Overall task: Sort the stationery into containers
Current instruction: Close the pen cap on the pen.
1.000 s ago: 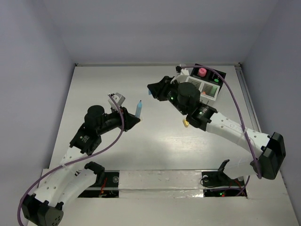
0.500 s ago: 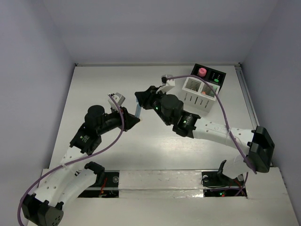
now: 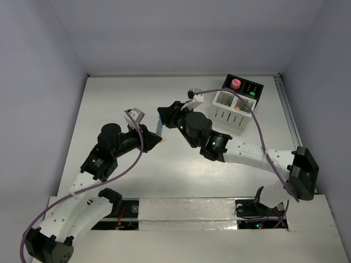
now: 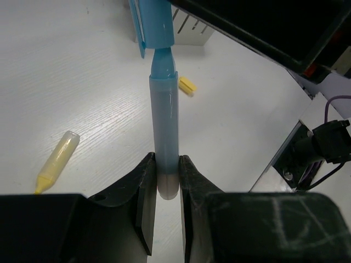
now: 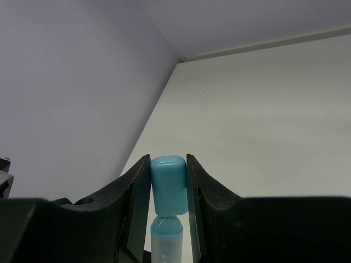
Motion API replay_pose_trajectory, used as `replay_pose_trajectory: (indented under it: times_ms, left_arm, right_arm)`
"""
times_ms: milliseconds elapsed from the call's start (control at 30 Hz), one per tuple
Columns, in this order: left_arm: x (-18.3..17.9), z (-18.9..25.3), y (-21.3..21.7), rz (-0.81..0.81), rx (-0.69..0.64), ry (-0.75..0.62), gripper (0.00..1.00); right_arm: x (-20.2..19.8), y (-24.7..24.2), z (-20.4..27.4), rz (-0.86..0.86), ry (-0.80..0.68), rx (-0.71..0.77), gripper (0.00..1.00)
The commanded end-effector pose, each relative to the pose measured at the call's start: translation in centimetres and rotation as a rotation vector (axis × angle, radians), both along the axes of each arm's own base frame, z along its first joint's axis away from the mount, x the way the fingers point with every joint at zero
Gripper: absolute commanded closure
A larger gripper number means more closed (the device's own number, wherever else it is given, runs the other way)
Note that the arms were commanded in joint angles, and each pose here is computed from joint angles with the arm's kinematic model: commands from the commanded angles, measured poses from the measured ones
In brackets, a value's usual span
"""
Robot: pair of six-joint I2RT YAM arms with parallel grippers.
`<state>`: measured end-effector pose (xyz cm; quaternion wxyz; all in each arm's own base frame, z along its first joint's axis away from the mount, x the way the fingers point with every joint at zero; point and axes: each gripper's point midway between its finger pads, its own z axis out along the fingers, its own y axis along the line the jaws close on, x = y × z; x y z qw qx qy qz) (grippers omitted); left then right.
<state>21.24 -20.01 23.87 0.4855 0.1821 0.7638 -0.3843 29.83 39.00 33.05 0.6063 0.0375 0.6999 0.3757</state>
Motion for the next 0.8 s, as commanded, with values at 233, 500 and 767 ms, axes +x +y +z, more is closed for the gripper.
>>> replay_pose_trajectory:
  times_ms: [233, 500, 767]
  left_arm:
    - [0.9, 4.7, 1.3, 0.095, -0.055, -0.164, 1.0]
    - [0.7, 5.8, 2.0, 0.132, -0.072, -0.203, 1.0]
    - [1.0, 5.8, 2.3, 0.15, -0.066, -0.204, 1.0]
  right_arm:
    - [-2.3, 2.3, 1.7, -0.007, -0.019, 0.142, 0.99]
    - [-3.4, 3.6, 0.5, 0.011, -0.001, 0.143, 0.98]
    - [-5.1, 4.9, -3.2, 0.074, 0.063, -0.016, 1.0]
